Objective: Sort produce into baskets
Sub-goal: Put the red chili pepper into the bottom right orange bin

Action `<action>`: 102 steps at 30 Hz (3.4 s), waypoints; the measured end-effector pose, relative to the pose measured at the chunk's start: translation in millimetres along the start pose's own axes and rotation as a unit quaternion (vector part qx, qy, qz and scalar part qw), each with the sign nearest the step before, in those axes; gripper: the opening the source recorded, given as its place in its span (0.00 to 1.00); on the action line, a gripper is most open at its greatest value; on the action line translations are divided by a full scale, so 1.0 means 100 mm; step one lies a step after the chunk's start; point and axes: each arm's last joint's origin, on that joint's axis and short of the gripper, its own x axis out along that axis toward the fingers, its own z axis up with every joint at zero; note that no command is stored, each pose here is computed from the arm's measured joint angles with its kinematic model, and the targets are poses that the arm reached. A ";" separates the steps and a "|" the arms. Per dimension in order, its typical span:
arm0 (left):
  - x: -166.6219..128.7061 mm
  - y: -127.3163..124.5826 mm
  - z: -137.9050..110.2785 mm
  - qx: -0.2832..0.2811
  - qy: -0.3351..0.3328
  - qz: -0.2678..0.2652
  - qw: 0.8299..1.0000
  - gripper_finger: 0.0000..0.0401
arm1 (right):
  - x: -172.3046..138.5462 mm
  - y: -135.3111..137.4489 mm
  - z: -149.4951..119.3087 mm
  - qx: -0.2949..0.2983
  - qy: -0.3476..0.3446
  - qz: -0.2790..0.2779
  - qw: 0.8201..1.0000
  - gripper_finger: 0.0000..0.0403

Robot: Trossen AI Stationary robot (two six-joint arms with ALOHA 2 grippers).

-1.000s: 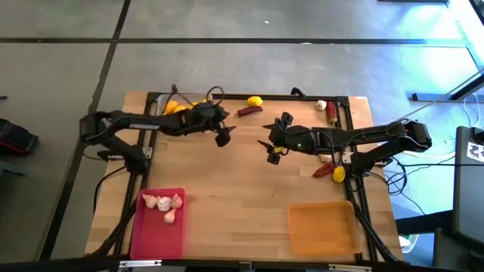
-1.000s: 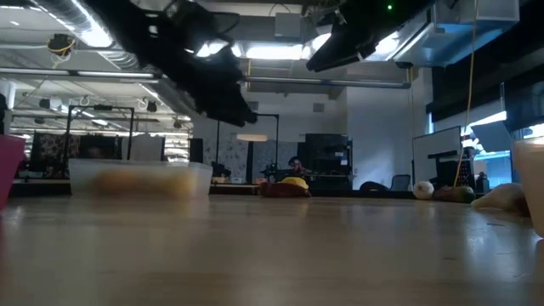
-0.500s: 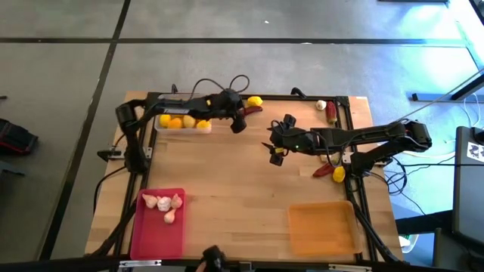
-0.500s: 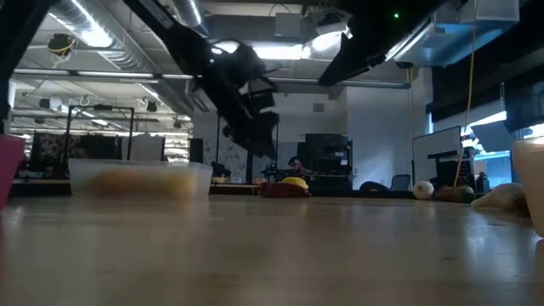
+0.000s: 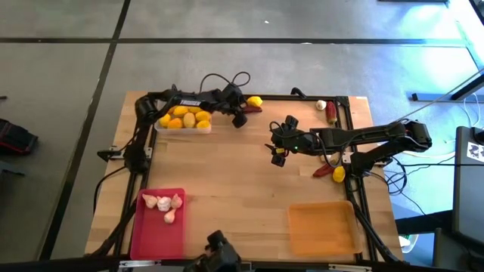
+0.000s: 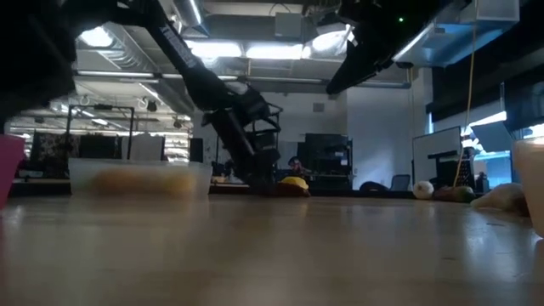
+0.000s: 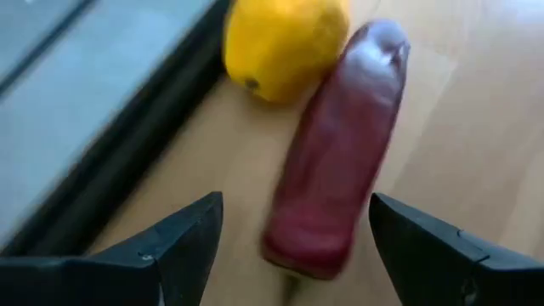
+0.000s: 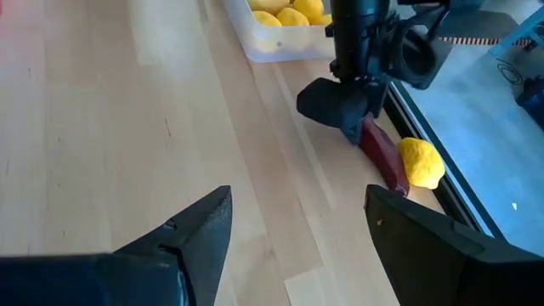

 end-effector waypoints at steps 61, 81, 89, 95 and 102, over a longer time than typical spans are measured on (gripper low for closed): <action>-1.71 -1.57 -0.04 0.169 -0.257 -0.250 0.918 0.30 | -0.53 0.13 -0.68 0.084 -0.215 0.150 0.961 0.64; -1.86 -1.85 -0.06 0.157 -0.293 -0.293 0.897 0.30 | -0.44 0.23 -0.43 0.078 -0.351 0.147 0.921 0.58; -1.85 -1.85 -0.06 0.153 -0.290 -0.293 0.898 0.30 | -0.43 0.24 -0.45 0.065 -0.341 0.144 0.927 0.21; -1.85 -1.85 -0.06 0.150 -0.290 -0.296 0.898 0.33 | -0.43 0.24 -0.45 0.063 -0.343 0.153 0.925 0.17; -1.86 -1.84 -0.06 0.146 -0.284 -0.297 0.900 0.54 | -0.44 0.24 -0.45 0.066 -0.343 0.161 0.923 0.29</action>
